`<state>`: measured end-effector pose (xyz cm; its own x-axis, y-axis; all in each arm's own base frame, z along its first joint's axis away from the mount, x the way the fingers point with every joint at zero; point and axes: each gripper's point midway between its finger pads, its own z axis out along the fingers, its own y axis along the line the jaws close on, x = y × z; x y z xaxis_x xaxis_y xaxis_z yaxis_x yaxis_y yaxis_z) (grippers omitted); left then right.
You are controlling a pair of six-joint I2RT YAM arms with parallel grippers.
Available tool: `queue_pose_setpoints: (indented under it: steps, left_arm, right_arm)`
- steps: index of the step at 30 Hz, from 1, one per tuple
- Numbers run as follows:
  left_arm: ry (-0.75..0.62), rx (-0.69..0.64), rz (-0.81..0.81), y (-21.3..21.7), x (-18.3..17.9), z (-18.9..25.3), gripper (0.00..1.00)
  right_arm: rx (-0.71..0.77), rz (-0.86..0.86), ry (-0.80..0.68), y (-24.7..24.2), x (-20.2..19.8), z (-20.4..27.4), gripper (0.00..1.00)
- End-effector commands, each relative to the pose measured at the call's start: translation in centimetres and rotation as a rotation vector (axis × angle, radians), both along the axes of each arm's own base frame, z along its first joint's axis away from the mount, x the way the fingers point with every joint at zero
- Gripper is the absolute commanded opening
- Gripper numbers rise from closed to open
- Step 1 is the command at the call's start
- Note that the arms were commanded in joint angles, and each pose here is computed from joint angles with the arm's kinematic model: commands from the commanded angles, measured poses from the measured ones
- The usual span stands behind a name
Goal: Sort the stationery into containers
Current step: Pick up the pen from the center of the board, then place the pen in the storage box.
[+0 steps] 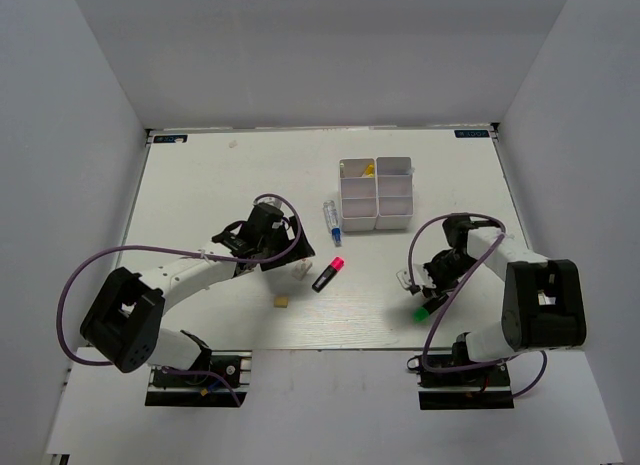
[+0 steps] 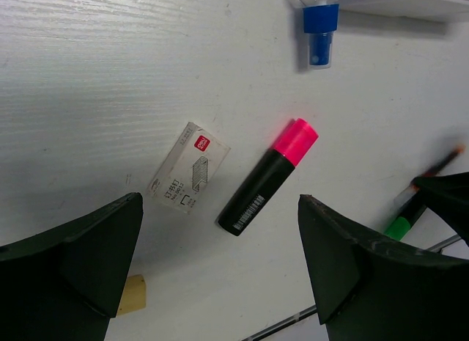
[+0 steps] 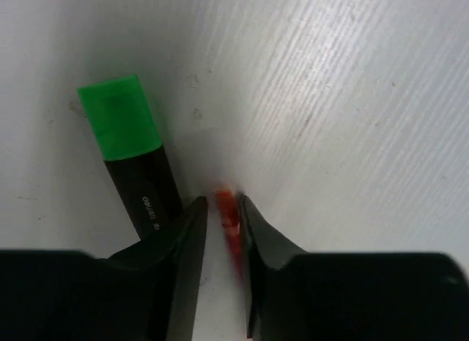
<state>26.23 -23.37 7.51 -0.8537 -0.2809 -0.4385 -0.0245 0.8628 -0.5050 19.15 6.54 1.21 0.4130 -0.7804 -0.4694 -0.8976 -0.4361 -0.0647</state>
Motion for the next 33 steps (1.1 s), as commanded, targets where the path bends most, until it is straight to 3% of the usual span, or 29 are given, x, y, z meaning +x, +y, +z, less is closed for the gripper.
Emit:
queue_pose_setpoints:
  steps: [1, 5, 8, 9, 10, 12, 13, 16, 20, 24, 25, 28, 33]
  left_arm:
    - [-0.016, -0.018, 0.002, 0.0, -0.2, 0.8, 0.96]
    - [-0.016, -0.018, 0.002, 0.0, -0.2, 0.8, 0.96]
    - [-0.016, -0.018, 0.002, 0.0, -0.2, 0.8, 0.96]
    - [-0.016, -0.018, 0.002, 0.0, -0.2, 0.8, 0.96]
    - [-0.016, -0.018, 0.002, 0.0, -0.2, 0.8, 0.96]
    - [-0.016, -0.018, 0.002, 0.0, -0.2, 0.8, 0.96]
    - [-0.008, -0.012, 0.002, 0.0, -0.3, 0.5, 0.96]
    - [-0.010, -0.013, 0.002, -0.2, 0.0, 0.6, 0.96]
    - [-0.010, -0.013, 0.002, -0.2, 0.0, 0.6, 0.96]
    - [-0.002, -0.008, 0.002, 0.0, -0.2, 0.3, 0.96]
    - [-0.002, -0.008, 0.002, 0.0, -0.2, 0.3, 0.96]
    - [-0.002, -0.008, 0.002, 0.0, -0.2, 0.3, 0.96]
    - [-0.003, -0.009, 0.002, -0.1, -0.1, 0.5, 0.96]
  right_arm:
    - [0.015, 0.355, -0.079, 0.3, -0.8, -2.2, 0.25]
    - [0.039, 0.219, -0.041, 1.2, 0.1, -1.5, 0.10]
    - [0.171, 0.070, 0.001, 3.9, 2.3, 1.2, 0.00]
    - [0.222, -0.077, 0.102, 5.0, 2.2, 2.1, 0.00]
    - [0.272, -0.119, 0.037, 5.9, 5.7, 5.1, 0.00]
    - [0.389, -0.252, 0.106, 8.0, 8.2, 8.3, 0.00]
    - [0.504, -0.267, 0.125, 9.5, 9.2, 11.4, 0.00]
    - [0.667, -0.312, 0.170, 11.8, 11.7, 16.9, 0.00]
    - [0.806, -0.318, 0.179, 13.5, 14.5, 23.1, 0.00]
    - [0.878, -0.354, 0.196, 14.4, 17.2, 25.9, 0.00]
    - [0.911, -0.341, 0.135, 14.6, 18.8, 27.0, 0.00]
    - [0.926, -0.408, 0.185, 14.9, 20.0, 26.7, 0.00]
    - [1.020, -0.454, 0.089, 15.2, 25.0, 28.1, 0.00]
